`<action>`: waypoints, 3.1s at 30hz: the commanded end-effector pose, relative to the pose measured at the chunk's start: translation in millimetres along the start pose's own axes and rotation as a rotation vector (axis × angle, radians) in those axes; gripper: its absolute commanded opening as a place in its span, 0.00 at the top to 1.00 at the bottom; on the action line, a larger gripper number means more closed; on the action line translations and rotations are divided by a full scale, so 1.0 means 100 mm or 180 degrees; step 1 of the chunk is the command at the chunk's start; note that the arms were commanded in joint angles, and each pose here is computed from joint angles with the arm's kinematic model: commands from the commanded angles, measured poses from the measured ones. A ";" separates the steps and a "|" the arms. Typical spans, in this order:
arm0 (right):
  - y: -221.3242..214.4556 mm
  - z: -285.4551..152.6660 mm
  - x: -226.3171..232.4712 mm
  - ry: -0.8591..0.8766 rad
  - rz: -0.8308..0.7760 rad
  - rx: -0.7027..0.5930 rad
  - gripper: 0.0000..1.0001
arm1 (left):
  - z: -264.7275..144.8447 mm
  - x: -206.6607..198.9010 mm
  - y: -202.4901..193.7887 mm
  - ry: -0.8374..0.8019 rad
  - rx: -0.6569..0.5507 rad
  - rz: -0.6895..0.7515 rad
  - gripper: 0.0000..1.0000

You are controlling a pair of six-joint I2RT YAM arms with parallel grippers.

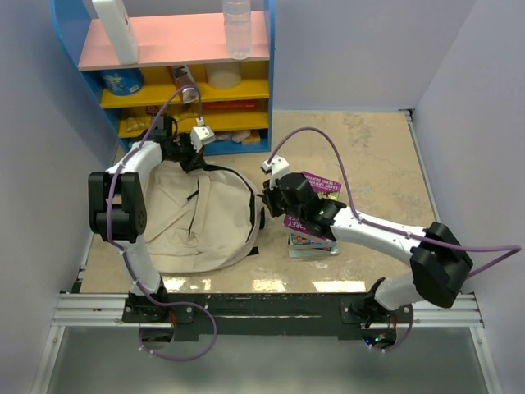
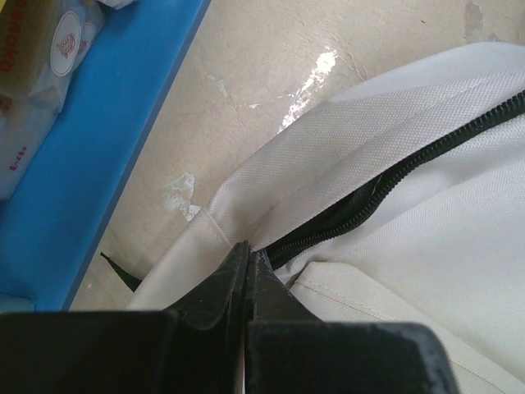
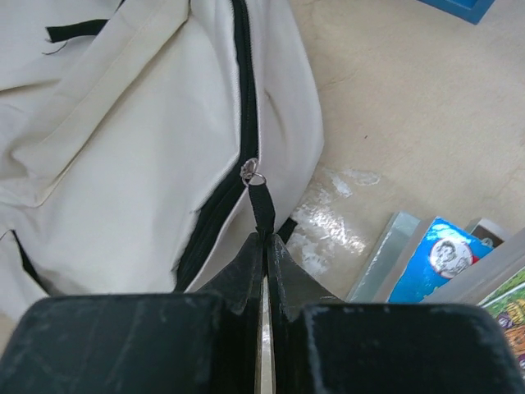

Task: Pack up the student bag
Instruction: Unzip the student bag at the center of the board.

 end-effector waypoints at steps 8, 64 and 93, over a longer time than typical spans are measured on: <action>-0.19 -0.09 0.15 -0.0095 0.0264 0.0061 1.00 | -0.54 0.01 0.55 0.0018 -0.0370 0.0235 0.36; 0.10 0.00 0.20 -0.0240 0.0260 -0.0134 1.00 | 0.79 -0.50 1.49 -0.0999 -0.0514 0.2035 1.00; -0.29 -0.28 0.15 -0.0373 0.0256 0.0179 1.00 | 0.40 -0.13 1.10 -0.0410 0.0118 0.0701 1.00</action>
Point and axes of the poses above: each gripper's point midway between its finger pads, its own z axis out along the fingers, its own x axis along the line the jaws close on, y = z × x, the point moved 7 cm from there along -z, back along the fingers, and after that the axes turned 7 degrees about z, right-handed, at the moved point
